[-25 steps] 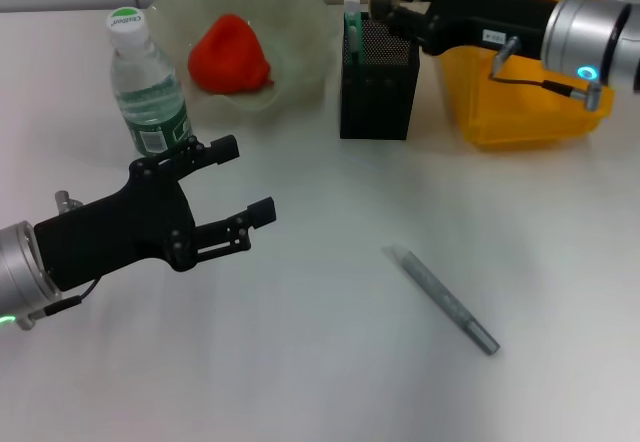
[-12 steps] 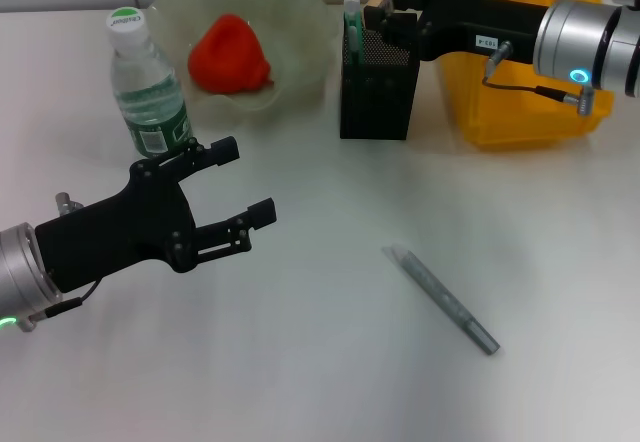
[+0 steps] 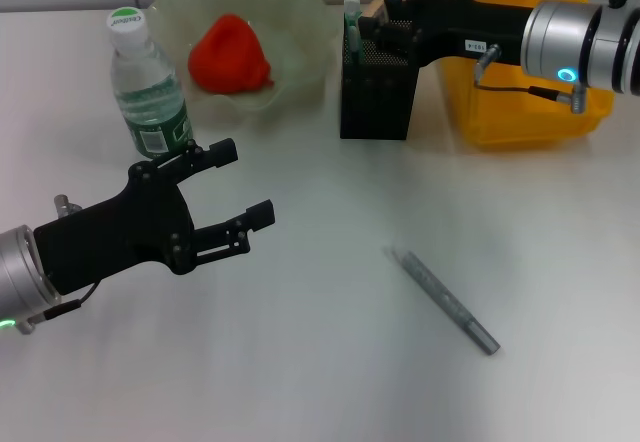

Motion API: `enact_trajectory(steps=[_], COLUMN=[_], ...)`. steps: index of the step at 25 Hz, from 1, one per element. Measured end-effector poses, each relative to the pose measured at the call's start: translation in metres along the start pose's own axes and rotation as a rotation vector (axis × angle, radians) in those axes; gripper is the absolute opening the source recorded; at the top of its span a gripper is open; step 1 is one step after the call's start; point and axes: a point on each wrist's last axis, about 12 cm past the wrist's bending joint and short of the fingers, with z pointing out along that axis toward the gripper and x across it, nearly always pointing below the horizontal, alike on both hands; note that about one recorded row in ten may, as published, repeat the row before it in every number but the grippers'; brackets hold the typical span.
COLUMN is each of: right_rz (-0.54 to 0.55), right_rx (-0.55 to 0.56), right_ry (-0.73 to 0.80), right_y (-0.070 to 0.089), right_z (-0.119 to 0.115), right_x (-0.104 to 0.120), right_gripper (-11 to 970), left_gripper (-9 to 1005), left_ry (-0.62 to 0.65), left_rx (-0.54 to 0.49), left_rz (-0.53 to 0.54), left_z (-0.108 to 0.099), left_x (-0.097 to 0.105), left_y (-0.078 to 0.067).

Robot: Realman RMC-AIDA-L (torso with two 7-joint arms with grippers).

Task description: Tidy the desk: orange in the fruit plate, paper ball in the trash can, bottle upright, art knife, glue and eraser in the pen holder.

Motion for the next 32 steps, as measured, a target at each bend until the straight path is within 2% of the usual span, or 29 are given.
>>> enact_trajectory(steps=[14,19,25,28,32], right_rz=[0.004,0.010,0.024,0.053,0.105], right_rx=[0.012,0.015,0.025,-0.011,-0.132], right_ry=[-0.013,-0.021,-0.058,-0.121,-0.203], right_y=[-0.002,-0.002,-0.003,-0.001,0.009], right_z=[-0.003,-0.002,-0.002,-0.005,-0.018], right_x=[-0.001,-0.002,-0.008,-0.017,-0.033], right_gripper=[473,698,697,697,696], left_gripper=[859,859,859,859,859], left_ry=[-0.009,-0.008,-0.007,-0.005,-0.002], left_rx=[-0.006,-0.006,-0.007,-0.006,0.004], left_rz=[0.001,0.001,0.002,0.002,0.010], left_z=[0.000,-0.001,-0.001,-0.001,-0.001], left_x=[-0.001,-0.001,-0.001,-0.001,-0.001], left_y=[0.001,0.001,0.001,0.001,0.000])
